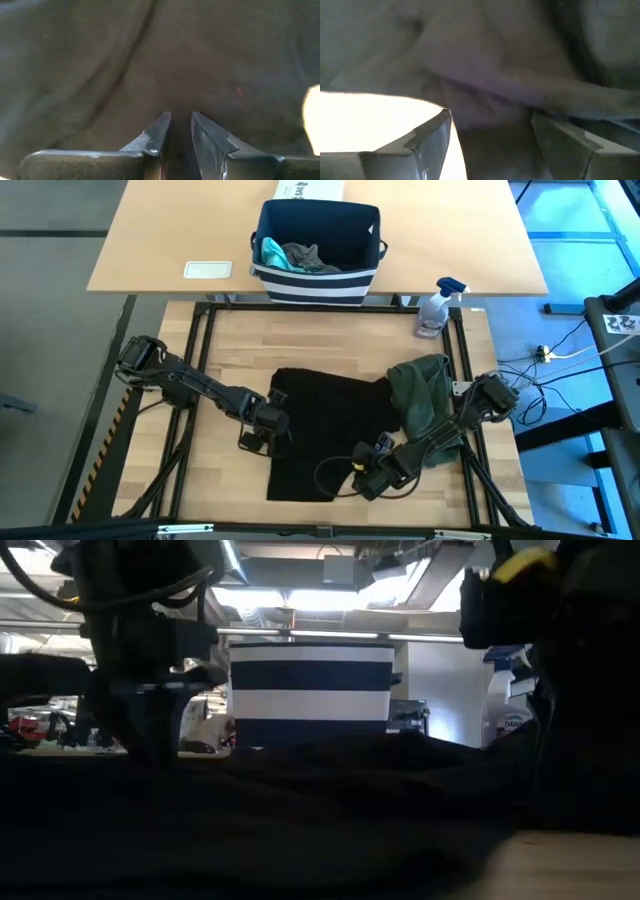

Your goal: Fold Laundry from Bin

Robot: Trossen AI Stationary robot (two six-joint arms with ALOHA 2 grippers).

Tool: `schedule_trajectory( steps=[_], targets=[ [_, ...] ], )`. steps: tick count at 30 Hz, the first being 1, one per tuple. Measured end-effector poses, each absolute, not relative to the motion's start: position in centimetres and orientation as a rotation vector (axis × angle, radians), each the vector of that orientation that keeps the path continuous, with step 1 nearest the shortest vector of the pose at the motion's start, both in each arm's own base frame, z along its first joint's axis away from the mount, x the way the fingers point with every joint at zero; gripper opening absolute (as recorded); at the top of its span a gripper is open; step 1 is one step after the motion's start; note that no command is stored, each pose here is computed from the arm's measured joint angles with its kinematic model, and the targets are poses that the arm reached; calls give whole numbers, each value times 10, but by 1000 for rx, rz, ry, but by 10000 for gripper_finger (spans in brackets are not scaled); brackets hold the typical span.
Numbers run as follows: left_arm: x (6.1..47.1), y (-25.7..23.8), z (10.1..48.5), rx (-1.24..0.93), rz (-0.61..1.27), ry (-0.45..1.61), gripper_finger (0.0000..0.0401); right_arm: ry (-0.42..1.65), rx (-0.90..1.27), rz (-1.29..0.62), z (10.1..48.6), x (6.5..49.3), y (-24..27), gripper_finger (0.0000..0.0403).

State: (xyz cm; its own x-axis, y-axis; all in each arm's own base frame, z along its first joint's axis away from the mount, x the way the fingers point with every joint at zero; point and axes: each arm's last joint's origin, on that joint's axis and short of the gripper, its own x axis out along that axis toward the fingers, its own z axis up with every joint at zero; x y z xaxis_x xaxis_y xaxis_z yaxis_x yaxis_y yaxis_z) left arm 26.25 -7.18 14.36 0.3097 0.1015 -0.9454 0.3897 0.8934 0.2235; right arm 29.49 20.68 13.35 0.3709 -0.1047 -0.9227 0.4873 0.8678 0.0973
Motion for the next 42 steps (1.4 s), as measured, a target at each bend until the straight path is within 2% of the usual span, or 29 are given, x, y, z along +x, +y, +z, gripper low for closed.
schedule_trajectory(
  steps=[4, 11, 21, 29, 36, 42],
  targets=[
    [262, -76, 137, 318, -229, 1211, 73, 1187, 352, -441, 132, 292, 199, 280],
    [264, -89, 139, 296, -246, 1135, 73, 1307, 289, -466, 132, 295, 176, 280],
    [264, -83, 141, 427, -103, 1122, 73, 1298, 233, -434, 150, 300, 154, 280],
    [268, -81, 147, 606, -66, 1096, 75, 1287, 290, -366, 158, 286, 179, 280],
    [286, -86, 169, 684, -102, 1010, 115, 1242, 322, -362, 165, 273, 198, 280],
    [289, -86, 163, 677, -154, 1022, 164, 1134, 278, -373, 171, 267, 208, 280]
  ],
)
